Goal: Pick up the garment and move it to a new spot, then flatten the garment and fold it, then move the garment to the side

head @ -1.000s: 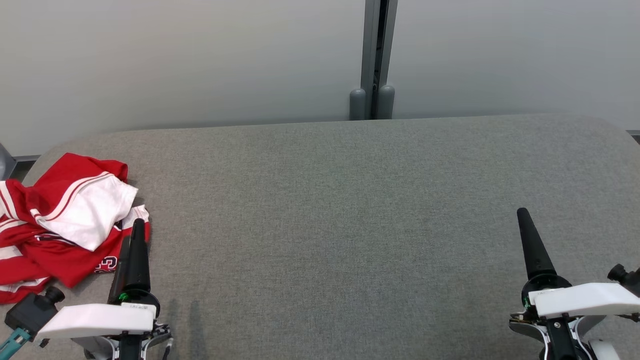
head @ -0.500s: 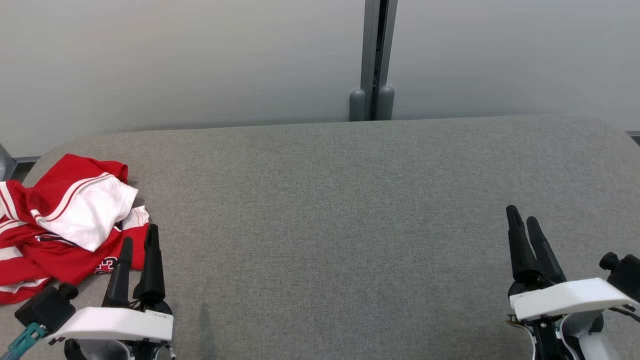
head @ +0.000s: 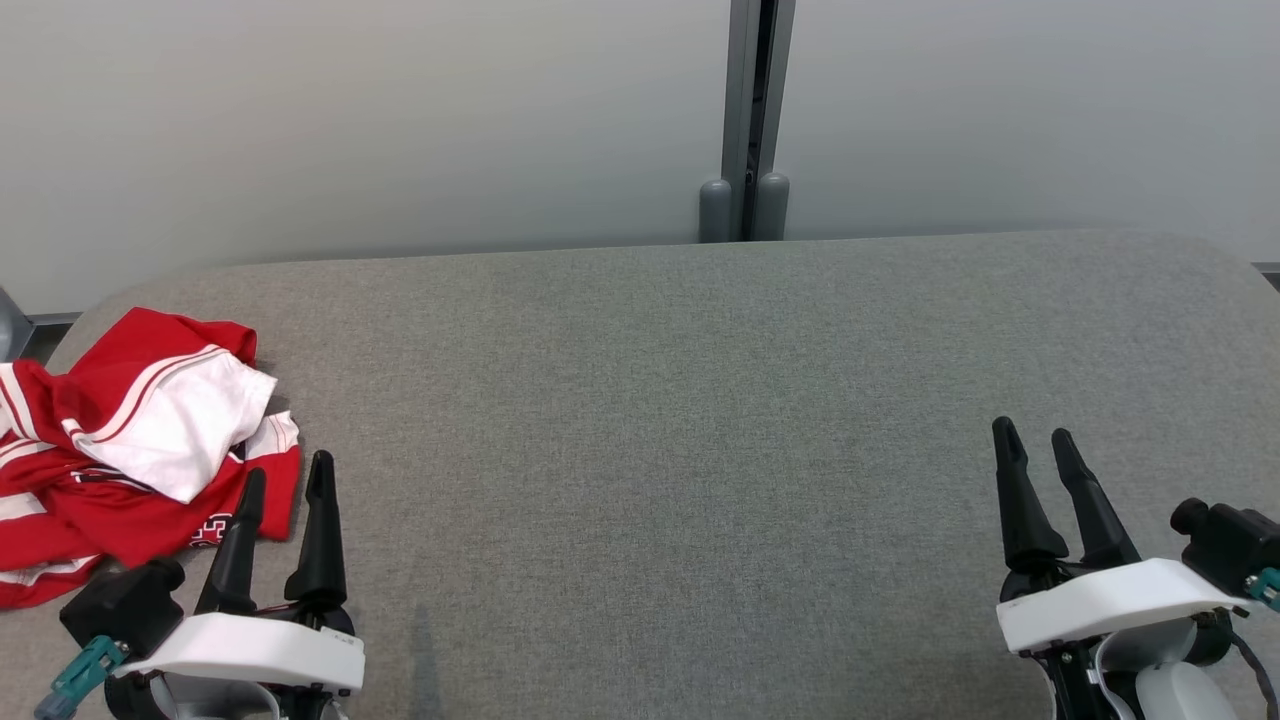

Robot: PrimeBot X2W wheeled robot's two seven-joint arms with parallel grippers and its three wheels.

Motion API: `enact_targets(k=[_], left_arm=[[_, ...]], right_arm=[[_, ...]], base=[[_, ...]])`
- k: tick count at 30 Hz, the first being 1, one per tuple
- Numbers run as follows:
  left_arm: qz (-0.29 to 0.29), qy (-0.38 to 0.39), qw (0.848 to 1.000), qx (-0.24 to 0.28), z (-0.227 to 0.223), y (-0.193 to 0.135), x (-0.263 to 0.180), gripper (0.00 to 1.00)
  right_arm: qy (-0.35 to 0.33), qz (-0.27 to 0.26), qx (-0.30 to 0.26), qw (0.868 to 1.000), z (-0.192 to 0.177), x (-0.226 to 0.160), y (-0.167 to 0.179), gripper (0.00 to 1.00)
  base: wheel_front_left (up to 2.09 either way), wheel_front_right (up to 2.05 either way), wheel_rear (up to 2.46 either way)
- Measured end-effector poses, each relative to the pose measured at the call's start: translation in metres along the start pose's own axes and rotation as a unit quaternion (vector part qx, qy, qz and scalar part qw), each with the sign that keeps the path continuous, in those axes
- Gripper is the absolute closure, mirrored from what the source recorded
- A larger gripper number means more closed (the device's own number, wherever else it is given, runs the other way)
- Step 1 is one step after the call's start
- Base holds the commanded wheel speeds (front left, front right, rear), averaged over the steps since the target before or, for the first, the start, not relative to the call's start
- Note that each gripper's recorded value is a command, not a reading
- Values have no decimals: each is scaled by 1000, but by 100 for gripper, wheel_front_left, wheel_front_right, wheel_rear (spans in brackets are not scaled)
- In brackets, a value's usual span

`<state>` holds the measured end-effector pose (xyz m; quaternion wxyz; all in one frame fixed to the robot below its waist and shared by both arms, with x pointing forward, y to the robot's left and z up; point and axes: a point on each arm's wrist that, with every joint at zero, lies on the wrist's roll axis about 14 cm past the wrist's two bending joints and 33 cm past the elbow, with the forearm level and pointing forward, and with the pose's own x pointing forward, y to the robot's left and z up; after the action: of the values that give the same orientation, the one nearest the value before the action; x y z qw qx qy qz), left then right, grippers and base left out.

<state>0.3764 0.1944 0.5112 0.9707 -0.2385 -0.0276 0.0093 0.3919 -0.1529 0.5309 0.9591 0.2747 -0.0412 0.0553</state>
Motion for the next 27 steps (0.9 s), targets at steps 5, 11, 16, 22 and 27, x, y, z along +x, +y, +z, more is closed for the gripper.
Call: enact_targets(k=[5, 11, 16, 22, 27], left_arm=[[-3, -2, 1000, 26, 0, -1, 0, 0], [-7, -3, 999, 53, -1, -1, -1, 0], [-12, -6, 997, 74, -1, -3, -1, 0], [-15, -8, 995, 94, 0, -4, -1, 0], [-20, -10, 993, 113, 0, -5, -2, 0]], right_arm=[[-1, 6, -26, 1000, 0, 1, 2, 0], [0, 14, -53, 998, -2, 3, 6, 0], [-1, 21, -75, 997, -3, 3, 9, 0], [-3, 29, -94, 995, -3, 4, 12, 0], [-4, 35, -113, 993, -4, 4, 15, 0]], base=[[0, 0, 0], [0, 0, 0], [0, 0, 0], [0, 0, 0], [0, 0, 0]])
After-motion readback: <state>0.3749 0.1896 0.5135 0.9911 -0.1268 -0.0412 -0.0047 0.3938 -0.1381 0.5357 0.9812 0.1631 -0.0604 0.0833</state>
